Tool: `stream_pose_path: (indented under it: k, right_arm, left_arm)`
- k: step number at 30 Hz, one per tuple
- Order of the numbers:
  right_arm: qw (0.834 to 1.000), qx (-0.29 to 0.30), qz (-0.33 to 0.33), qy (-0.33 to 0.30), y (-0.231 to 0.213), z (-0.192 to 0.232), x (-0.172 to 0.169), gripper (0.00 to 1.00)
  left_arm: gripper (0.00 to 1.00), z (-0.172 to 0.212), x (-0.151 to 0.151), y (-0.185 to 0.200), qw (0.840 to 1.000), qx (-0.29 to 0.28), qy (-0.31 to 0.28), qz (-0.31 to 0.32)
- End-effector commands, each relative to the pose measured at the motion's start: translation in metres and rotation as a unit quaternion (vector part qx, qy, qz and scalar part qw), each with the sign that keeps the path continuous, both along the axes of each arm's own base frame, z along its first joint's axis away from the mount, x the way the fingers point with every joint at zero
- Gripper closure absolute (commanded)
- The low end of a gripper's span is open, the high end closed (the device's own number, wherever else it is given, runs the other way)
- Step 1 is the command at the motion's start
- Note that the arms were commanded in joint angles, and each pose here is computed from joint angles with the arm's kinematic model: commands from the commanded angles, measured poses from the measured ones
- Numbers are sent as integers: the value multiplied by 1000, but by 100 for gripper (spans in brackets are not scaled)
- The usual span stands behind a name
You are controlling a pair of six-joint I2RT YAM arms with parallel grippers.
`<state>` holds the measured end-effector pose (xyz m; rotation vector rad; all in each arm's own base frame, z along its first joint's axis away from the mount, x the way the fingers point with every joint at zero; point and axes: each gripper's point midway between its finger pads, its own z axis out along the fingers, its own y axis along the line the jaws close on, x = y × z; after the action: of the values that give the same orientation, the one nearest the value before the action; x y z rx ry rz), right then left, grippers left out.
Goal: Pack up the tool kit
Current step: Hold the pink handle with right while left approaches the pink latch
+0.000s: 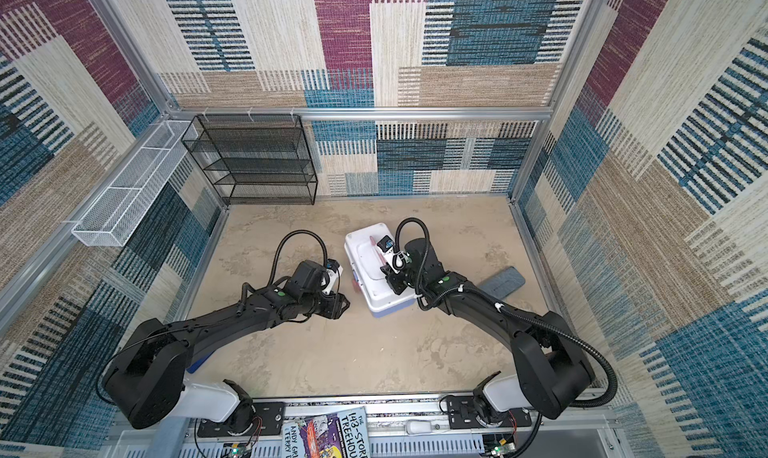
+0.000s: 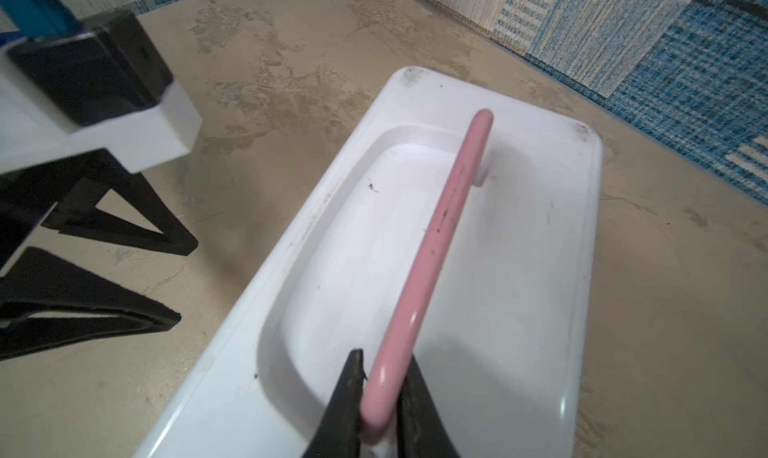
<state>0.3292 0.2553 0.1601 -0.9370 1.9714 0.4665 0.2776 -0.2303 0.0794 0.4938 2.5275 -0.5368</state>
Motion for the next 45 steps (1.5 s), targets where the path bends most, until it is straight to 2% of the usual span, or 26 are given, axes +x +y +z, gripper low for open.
stream_pose_path:
  k: [1, 10, 15, 19, 28, 31, 35, 37, 45]
  right_arm:
    - [998, 25, 64, -11, 15, 13, -15, 90]
    - [996, 25, 87, -7, 19, 12, -22, 91]
    - [998, 8, 63, 1, 13, -3, -16, 87]
    - [999, 11, 50, 11, 11, -9, -14, 76]
    - [999, 47, 17, -12, 7, 16, -11, 63]
    - [998, 58, 1, -15, 4, 21, -10, 56]
    - [997, 67, -18, -22, -1, 25, -8, 37]
    - [997, 72, -24, -23, -3, 26, -8, 31]
    - [994, 79, -66, -36, -14, 32, -2, 26]
  left_arm:
    - [39, 6, 2, -5, 1000, -12, -14, -8]
    - [39, 8, -7, 1, 999, -10, -31, -7]
    - [39, 6, -14, 5, 999, -9, -34, -9]
    - [39, 4, -18, 9, 999, -6, -38, -7]
    - [39, -6, -28, 15, 999, 4, -43, 2]
    - [39, -9, -30, 12, 999, -1, -50, 1]
    - [38, -10, -30, 9, 998, 2, -62, 4]
    - [34, -11, -30, 7, 998, 6, -68, 4]
    - [23, -24, -36, -4, 997, 32, -74, -5]
